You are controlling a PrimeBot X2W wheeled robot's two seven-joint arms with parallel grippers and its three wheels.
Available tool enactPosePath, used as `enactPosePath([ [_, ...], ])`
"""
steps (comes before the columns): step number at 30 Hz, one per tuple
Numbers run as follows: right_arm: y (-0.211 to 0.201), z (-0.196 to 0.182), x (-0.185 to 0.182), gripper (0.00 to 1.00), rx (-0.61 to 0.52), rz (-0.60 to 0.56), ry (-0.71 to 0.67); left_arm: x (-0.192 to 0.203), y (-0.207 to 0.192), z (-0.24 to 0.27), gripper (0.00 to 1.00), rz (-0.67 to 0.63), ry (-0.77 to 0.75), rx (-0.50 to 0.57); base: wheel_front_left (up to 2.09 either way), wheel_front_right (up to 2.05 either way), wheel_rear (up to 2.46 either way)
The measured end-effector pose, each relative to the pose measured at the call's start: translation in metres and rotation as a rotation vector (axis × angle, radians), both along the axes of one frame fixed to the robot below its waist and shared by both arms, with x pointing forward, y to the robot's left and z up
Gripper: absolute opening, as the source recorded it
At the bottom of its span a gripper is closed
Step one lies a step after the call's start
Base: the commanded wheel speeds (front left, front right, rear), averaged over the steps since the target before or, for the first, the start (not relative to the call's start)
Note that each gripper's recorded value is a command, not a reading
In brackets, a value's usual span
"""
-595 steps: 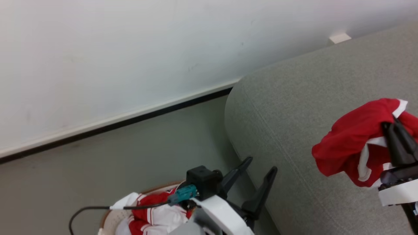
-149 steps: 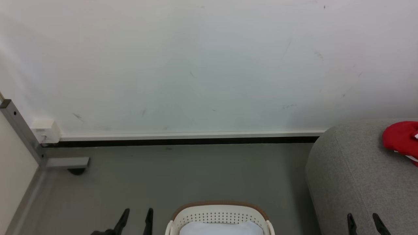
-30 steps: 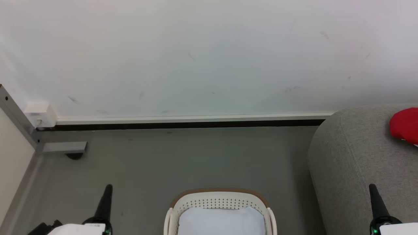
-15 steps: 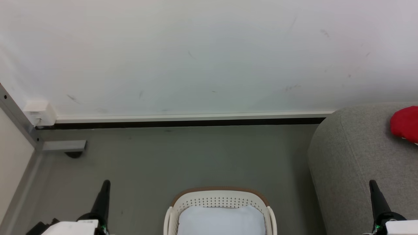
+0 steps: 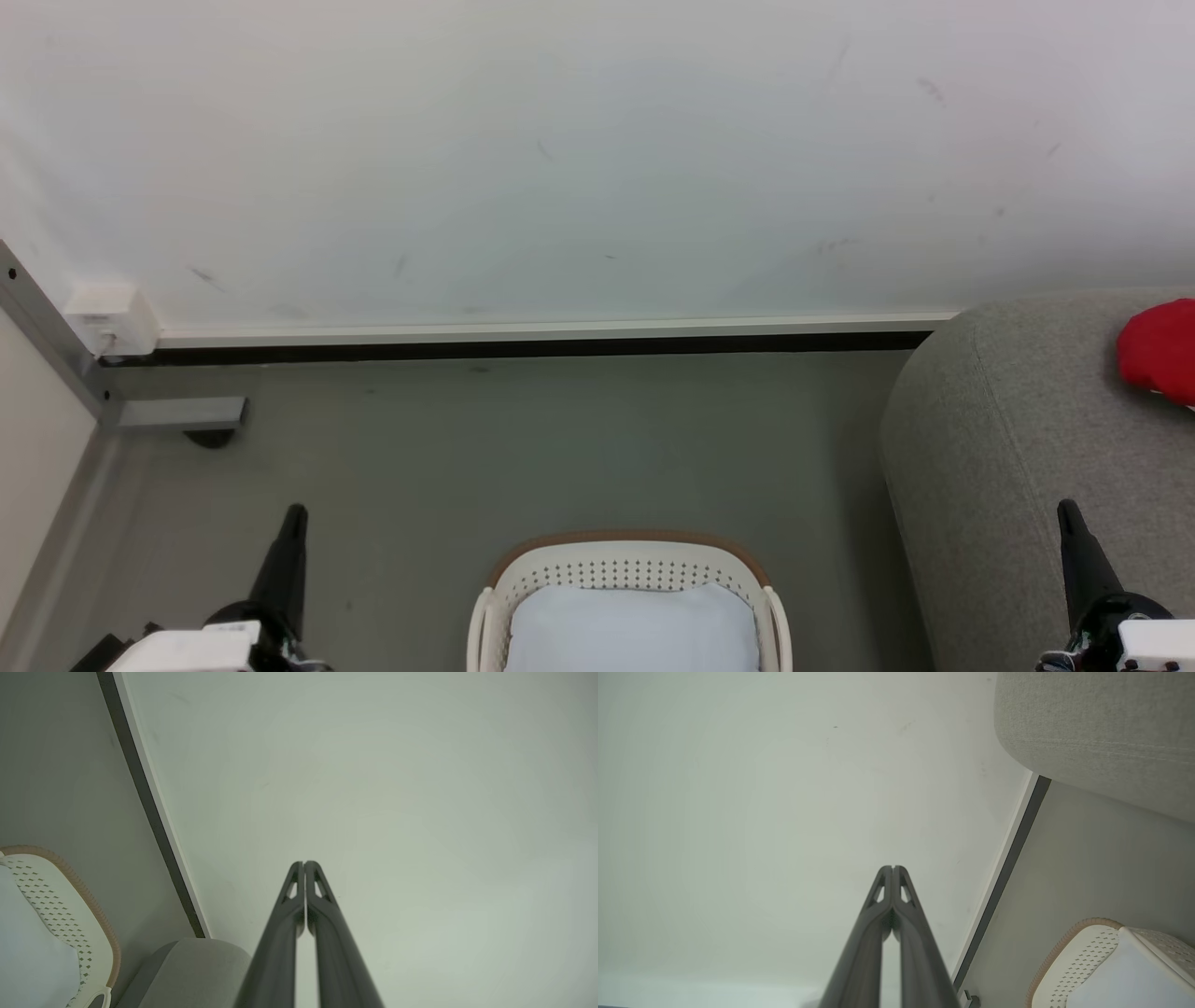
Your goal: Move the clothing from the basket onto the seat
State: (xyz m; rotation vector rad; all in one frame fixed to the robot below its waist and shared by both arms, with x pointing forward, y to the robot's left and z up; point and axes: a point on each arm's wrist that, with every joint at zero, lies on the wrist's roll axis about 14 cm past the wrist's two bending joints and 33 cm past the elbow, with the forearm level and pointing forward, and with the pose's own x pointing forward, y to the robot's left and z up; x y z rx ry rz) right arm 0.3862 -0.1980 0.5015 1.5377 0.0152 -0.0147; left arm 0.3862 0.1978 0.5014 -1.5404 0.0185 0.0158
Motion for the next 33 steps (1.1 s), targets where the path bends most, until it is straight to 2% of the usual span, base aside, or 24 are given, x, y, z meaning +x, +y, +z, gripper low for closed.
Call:
enactPosePath([
  [6, -0.0004, 0.0016, 0.0009, 0.00, 0.041, 0.001, -0.007, 0.0014, 0.0012, 0.0020, 0.00, 0.001, -0.009, -0.031, 0.00, 0.00, 0.00],
  [33, -0.0005, 0.0020, 0.0011, 0.00, 0.041, 0.001, -0.008, 0.0015, 0.0013, 0.0024, 0.00, 0.001, -0.010, -0.031, 0.00, 0.00, 0.00],
])
